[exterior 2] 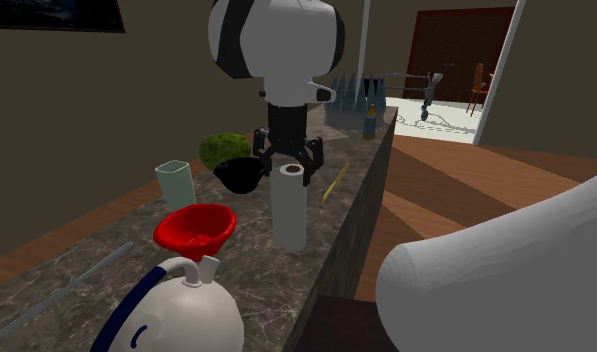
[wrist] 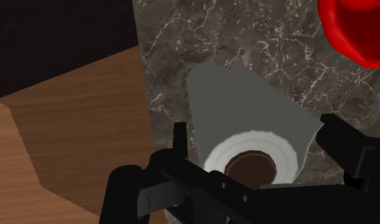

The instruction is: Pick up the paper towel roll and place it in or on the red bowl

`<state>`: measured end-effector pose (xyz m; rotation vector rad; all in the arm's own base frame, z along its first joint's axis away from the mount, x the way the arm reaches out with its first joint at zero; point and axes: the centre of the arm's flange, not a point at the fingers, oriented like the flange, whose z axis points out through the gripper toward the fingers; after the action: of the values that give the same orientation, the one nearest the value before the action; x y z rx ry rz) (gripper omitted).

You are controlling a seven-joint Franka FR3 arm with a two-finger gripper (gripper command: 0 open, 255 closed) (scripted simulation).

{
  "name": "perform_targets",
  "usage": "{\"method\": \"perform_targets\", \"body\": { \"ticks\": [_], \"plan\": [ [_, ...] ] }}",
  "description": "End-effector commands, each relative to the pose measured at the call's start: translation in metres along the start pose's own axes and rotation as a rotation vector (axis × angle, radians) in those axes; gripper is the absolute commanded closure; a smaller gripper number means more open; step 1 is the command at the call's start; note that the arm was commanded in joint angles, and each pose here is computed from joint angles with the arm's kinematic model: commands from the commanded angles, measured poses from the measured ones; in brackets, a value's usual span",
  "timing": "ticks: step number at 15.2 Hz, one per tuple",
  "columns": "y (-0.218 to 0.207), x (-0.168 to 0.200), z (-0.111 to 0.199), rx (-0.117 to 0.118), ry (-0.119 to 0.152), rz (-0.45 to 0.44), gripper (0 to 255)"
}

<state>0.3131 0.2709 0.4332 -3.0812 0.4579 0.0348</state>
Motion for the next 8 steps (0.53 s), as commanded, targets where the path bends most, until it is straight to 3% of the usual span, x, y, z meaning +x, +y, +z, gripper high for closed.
{"method": "perform_targets", "body": {
  "ticks": [1, 4, 5, 8],
  "plan": [
    [0.0001, 0.0, 0.0002, 0.0, 0.0, 0.0, 0],
    [0.0001, 0.0, 0.0002, 0.0, 0.0, 0.0, 0],
    [0.0001, 0.0, 0.0002, 0.0, 0.0, 0.0, 255],
    [0.0001, 0.0, 0.0001, 0.0, 0.0, 0.0, 255]
  ]
}}
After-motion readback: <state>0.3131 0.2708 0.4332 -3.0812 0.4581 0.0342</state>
